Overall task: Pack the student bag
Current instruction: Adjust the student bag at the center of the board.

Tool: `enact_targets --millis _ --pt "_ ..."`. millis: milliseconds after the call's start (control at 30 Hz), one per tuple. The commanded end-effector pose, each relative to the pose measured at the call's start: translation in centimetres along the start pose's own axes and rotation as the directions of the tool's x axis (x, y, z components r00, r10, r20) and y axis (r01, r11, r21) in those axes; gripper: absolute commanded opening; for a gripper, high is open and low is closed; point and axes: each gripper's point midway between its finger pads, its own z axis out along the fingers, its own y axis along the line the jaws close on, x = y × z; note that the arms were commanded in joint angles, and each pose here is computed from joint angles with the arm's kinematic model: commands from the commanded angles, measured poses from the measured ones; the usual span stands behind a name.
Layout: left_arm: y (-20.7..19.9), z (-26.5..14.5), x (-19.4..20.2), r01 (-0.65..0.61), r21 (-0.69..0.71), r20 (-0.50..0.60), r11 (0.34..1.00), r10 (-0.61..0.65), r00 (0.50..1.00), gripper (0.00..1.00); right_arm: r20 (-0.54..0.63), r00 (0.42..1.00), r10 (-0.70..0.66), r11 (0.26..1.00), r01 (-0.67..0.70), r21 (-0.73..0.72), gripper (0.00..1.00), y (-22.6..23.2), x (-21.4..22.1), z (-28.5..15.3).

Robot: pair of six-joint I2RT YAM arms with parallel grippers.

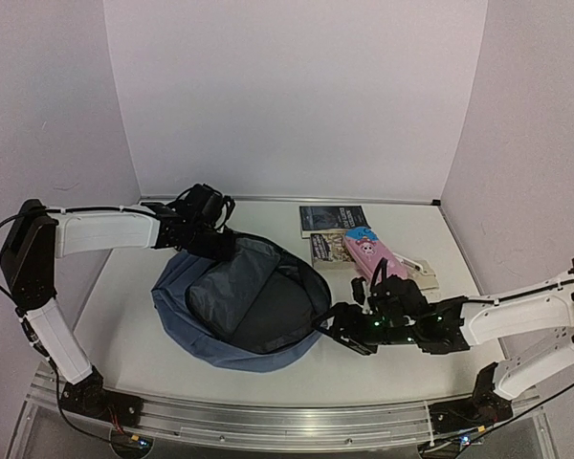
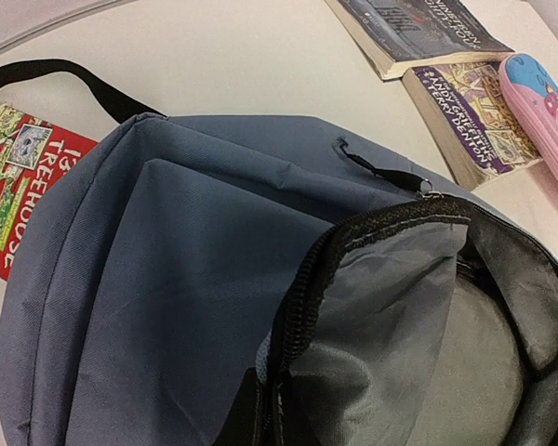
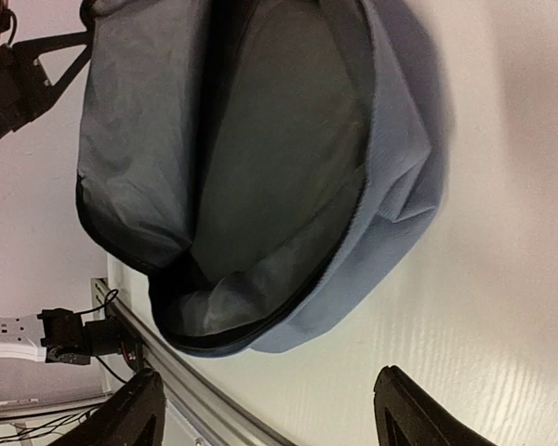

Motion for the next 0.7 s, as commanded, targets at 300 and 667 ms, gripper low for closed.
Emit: enact_targets --millis 300,667 --pt "0.2 -1.7 -2.3 0.023 0.008 0.095 1.0 -0.024 0.995 0.0 -0.044 0.998 0.038 0.999 -0.039 -0.008 0.69 2.6 0.6 4.8" --pt "1.4 -4.0 -3.3 0.028 -0.046 0.138 0.999 -0.022 0.99 0.0 -0.103 0.995 -0.002 1.0 0.002 0.001 0.42 2.9 1.5 8.5"
